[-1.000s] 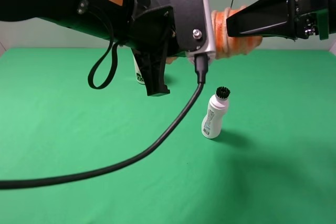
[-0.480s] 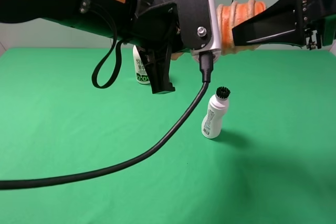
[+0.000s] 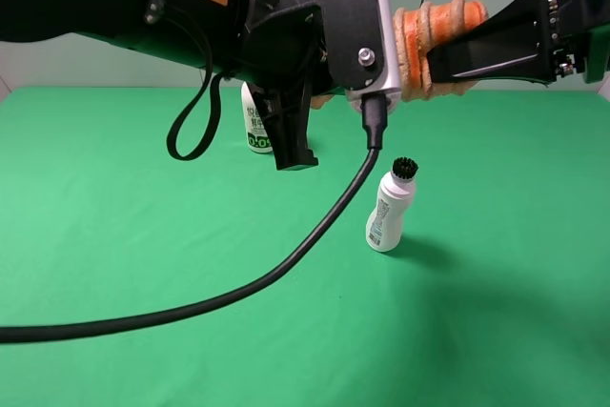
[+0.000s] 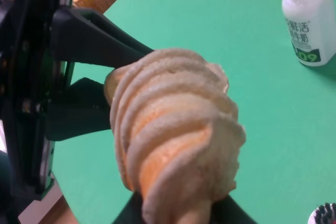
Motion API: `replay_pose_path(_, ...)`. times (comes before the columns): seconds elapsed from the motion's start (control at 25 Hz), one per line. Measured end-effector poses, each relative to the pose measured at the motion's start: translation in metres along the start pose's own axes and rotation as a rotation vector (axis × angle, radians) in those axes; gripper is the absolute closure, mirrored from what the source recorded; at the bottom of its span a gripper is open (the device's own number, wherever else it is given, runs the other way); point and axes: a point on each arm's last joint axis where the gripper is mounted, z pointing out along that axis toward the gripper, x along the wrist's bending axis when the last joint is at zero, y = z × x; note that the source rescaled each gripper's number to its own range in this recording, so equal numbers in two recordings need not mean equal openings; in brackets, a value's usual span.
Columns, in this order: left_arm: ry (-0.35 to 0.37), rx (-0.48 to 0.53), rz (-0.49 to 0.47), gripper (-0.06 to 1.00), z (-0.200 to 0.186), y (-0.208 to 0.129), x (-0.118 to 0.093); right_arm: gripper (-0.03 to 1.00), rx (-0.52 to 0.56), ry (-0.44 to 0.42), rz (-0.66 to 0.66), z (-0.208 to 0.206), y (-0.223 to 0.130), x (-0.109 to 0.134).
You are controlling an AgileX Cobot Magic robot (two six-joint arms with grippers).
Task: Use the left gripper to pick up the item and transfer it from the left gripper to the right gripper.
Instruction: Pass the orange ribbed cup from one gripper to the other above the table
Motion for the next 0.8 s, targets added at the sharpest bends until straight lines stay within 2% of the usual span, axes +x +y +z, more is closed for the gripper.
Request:
replay_pose_path(0.12,-0.001,0.001,-0.017,0.91,0.0000,-0.0001,-0.0001,0.93,0.000,0.000,0.000,0.0000,0.0000,0.0000)
replay_pose_path(0.2,-0.001,0.001,-0.047,0.79,0.0000,-0.0001,-0.0001,0.93,-0.001,0.001,0.001,0.0000,0.0001,0.0001)
replay_pose_path(0.32,-0.001,0.001,-0.062,0.40,0.0000,-0.0001,-0.0001,0.93,0.004,0.006,0.000,0.0000,-0.0004,0.0005)
replay_pose_path(0.44,0.000,-0.001,-0.066,0.10,0.0000,0.0001,0.0000,0.93,0.003,0.004,0.000,0.0000,-0.0003,0.0004)
replay_pose_path(0.56,0.001,-0.002,-0.066,0.00,0.0000,0.0001,0.0001,0.93,0.005,0.005,0.001,0.0003,-0.0003,0.0002)
replay_pose_path(0.8,0.003,-0.004,-0.068,-0.03,-0.0012,0.0005,0.0005,0.95,0.004,0.006,0.003,0.0005,-0.0002,-0.0001)
